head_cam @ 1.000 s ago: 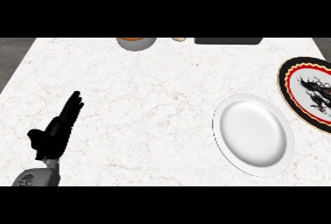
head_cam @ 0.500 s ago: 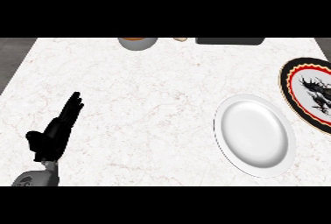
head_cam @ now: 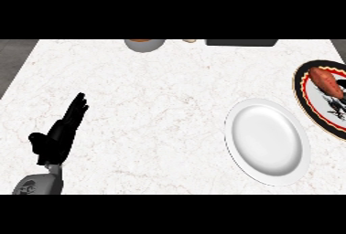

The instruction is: Pick the sweet potato from the plate and place it in the plate

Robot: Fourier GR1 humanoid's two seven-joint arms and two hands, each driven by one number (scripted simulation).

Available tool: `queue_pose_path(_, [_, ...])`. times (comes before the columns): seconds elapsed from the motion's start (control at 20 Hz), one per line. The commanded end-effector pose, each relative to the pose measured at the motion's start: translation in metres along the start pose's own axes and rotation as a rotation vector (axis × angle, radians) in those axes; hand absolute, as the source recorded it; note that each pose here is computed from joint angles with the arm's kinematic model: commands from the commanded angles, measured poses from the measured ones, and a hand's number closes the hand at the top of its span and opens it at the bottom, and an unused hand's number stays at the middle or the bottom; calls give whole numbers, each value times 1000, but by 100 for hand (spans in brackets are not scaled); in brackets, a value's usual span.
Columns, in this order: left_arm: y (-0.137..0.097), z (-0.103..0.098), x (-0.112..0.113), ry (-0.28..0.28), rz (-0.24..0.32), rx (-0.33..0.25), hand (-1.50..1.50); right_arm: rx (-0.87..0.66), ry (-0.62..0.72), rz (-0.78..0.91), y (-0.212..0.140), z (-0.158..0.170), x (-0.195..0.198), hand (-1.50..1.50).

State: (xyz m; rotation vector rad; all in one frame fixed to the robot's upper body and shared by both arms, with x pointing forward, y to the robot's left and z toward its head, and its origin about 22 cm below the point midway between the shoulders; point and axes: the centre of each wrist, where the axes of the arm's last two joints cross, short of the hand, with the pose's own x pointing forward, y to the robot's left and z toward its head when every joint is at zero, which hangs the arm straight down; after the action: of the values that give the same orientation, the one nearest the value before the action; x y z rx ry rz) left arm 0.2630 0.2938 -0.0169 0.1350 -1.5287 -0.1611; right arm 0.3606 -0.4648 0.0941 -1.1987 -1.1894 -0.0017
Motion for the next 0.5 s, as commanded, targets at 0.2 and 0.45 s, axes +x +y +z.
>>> queue_pose_path(0.2, [12, 15, -14, -6, -19, 5, 0, -175, 24, -299, -9, -3, -20, -150])
queue_pose_path(0.45, [15, 19, -1, 15, -1, 24, 0, -209, 18, -520, -48, -3, -66, -150])
